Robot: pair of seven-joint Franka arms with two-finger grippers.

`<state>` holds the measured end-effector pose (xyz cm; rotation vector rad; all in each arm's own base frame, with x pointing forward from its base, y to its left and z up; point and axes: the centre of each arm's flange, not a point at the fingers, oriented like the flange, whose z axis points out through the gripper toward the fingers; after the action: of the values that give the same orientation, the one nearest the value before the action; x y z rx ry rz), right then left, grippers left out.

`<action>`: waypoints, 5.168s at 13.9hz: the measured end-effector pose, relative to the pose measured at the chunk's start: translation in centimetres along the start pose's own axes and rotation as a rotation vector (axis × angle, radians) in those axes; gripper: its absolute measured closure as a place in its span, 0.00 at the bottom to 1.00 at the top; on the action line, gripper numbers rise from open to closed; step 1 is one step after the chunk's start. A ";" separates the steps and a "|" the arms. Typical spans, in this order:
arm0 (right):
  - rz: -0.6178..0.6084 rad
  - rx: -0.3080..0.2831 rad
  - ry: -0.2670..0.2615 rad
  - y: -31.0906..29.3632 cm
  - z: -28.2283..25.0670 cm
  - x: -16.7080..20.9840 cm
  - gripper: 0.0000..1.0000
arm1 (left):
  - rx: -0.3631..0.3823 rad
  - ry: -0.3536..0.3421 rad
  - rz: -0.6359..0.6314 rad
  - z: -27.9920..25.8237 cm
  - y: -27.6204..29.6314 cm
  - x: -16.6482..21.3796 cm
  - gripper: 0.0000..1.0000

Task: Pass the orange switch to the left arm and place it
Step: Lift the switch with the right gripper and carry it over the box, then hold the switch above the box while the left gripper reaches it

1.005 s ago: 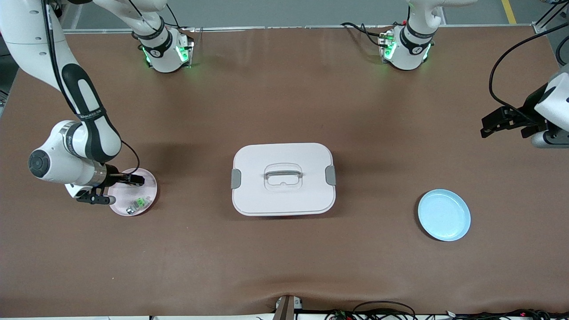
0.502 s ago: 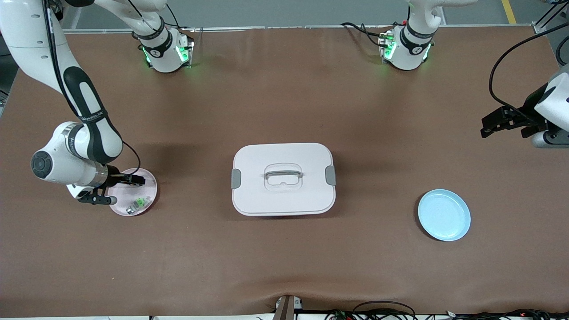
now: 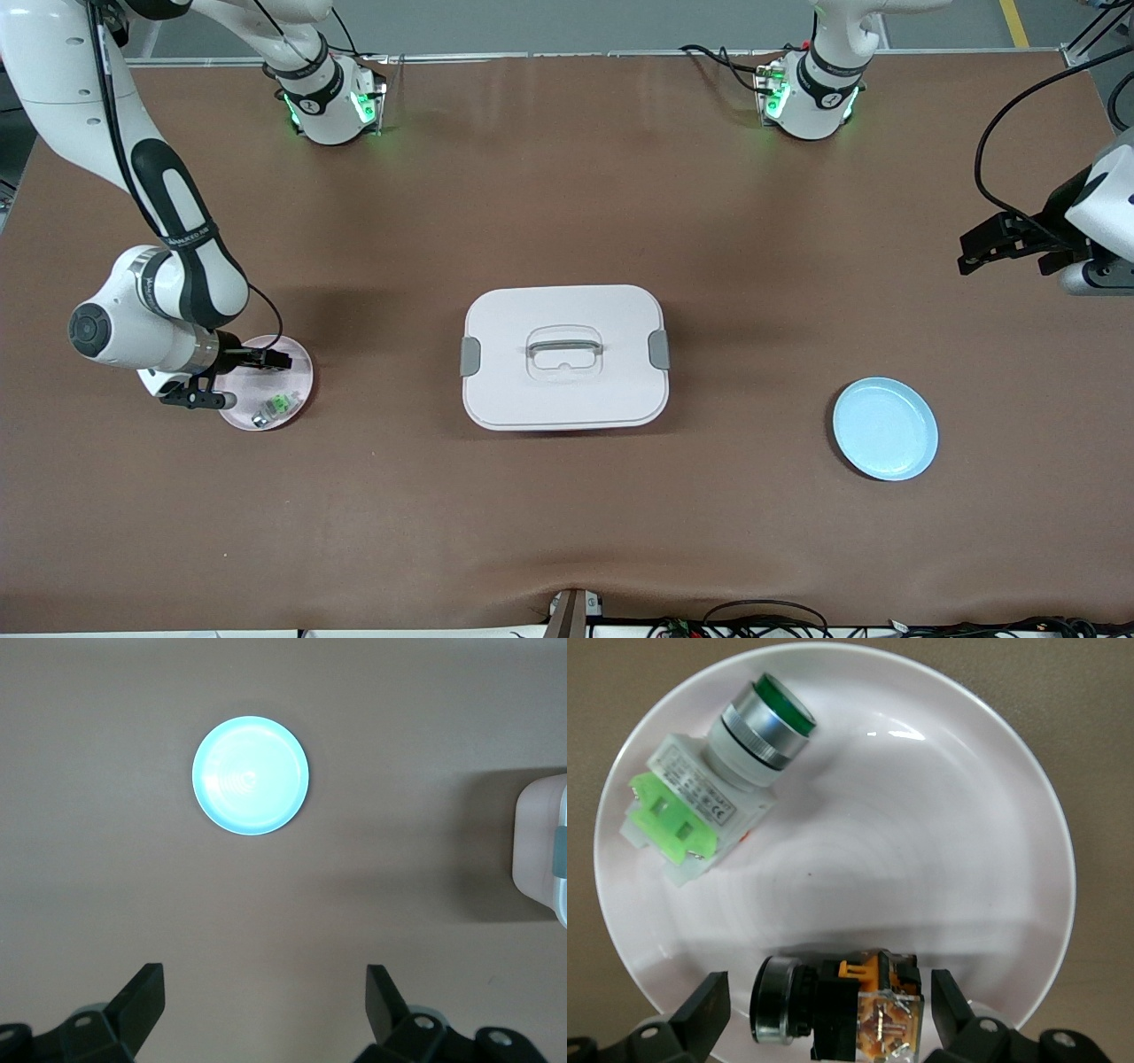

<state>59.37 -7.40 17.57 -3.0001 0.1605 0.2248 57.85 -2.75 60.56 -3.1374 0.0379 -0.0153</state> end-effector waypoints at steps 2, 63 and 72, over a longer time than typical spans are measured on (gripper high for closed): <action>0.003 0.000 0.000 0.2 0.0 0.0 0.00 | 0.000 0.000 0.000 0.0 0.0 0.0 0.00; 1.357 0.535 -0.391 -63.8 -24.4 -11.8 0.27 | -0.658 -0.235 -0.049 1.0 14.4 0.2 0.00; 1.477 0.539 -0.466 -64.4 -24.9 -12.4 0.27 | -0.729 -0.103 0.001 1.1 18.2 1.8 0.00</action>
<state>58.11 53.92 51.64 -1.6706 1.8982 0.7834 59.24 -21.03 59.38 -3.8593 0.0559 0.2063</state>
